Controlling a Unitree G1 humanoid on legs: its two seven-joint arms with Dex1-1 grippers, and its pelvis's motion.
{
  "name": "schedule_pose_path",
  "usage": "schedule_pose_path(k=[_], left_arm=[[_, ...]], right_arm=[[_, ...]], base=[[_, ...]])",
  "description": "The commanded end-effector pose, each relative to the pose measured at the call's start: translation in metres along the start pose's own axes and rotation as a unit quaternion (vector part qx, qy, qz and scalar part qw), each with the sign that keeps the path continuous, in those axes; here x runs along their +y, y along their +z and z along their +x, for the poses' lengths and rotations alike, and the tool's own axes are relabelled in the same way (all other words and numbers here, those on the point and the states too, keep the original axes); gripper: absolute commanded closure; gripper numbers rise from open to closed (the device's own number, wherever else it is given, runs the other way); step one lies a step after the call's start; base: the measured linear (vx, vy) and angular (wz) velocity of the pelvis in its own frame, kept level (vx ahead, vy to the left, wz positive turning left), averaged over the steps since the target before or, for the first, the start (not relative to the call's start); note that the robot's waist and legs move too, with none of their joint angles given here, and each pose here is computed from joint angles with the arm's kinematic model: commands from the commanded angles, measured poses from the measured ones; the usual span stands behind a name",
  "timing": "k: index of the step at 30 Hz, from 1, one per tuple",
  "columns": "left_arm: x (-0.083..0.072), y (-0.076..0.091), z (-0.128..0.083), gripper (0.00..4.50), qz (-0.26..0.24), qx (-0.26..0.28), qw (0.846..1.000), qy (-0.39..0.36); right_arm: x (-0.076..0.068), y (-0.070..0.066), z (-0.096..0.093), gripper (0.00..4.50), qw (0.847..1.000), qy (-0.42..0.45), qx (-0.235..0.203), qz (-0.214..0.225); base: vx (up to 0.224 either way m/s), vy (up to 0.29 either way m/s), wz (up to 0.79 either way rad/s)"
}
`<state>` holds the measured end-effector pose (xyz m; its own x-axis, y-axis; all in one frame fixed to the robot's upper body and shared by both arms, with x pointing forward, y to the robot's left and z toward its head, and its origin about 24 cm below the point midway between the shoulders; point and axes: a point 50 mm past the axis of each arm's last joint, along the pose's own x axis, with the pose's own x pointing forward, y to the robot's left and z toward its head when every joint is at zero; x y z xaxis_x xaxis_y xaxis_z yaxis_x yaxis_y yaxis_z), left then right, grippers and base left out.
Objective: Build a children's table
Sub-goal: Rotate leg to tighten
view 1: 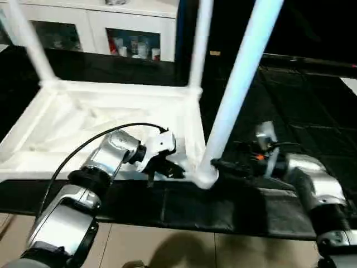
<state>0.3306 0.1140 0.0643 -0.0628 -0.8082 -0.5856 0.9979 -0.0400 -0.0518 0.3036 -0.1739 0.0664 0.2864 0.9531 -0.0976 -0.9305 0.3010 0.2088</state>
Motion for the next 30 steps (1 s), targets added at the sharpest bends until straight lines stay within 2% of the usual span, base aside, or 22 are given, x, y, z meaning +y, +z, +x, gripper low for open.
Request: schedule_pose_path(k=[1,3,5,8,11,13,14,20,23,26,27,30], left_arm=[[-0.005,0.004,0.008,4.5,0.026,0.012,0.999,-0.04],[-0.007,0.005,0.007,4.5,0.039,0.021,0.998,-0.054],[-0.008,0.005,0.007,4.5,0.044,0.026,0.997,-0.06],[-0.009,0.007,0.006,4.5,0.048,0.027,0.996,-0.064],[-0.009,0.007,0.006,4.5,0.05,0.028,0.996,-0.066],[-0.009,0.007,0.006,4.5,0.051,0.029,0.996,-0.067],[-0.009,0.007,0.006,4.5,0.051,0.029,0.996,-0.067],[-0.01,0.007,0.006,4.5,0.053,0.029,0.996,-0.065],[-0.01,0.006,0.006,4.5,0.053,0.029,0.996,-0.064],[-0.009,0.007,0.006,4.5,0.052,0.029,0.996,-0.064],[-0.009,0.006,0.005,4.5,0.052,0.03,0.996,-0.063],[-0.009,0.006,0.006,4.5,0.05,0.03,0.996,-0.061]], right_arm=[[0.0,-0.001,0.0,0.02,1.0,0.011,0.019,-0.01],[0.002,-0.005,0.005,0.02,0.998,0.035,0.04,-0.015],[0.002,-0.007,0.008,0.38,0.998,0.045,0.048,-0.015],[0.0,-0.008,0.01,0.41,0.997,0.051,0.055,-0.017],[-0.001,-0.008,0.01,0.81,0.997,0.052,0.059,-0.023],[-0.002,-0.008,0.01,0.83,0.996,0.052,0.061,-0.026],[-0.002,-0.009,0.01,1.0,0.996,0.052,0.061,-0.026],[-0.002,-0.009,0.012,1.38,0.995,0.074,0.059,-0.017],[-0.001,-0.009,0.013,1.77,0.995,0.079,0.057,-0.015],[-0.001,-0.01,0.013,1.86,0.995,0.084,0.058,-0.012],[0.0,-0.011,0.013,2.15,0.994,0.087,0.058,-0.009],[0.001,-0.011,0.013,2.22,0.994,0.092,0.056,-0.005]], base=[[0.0,0.0,0.0],[0.0,0.0,0.0],[0.0,0.0,0.0],[0.0,0.0,0.0],[0.0,0.0,0.0],[0.0,0.0,0.0],[0.0,0.0,0.0],[0.0,0.0,0.0],[0.0,0.0,0.0],[0.0,0.0,0.0],[0.0,0.0,0.0],[0.0,0.0,0.0]])
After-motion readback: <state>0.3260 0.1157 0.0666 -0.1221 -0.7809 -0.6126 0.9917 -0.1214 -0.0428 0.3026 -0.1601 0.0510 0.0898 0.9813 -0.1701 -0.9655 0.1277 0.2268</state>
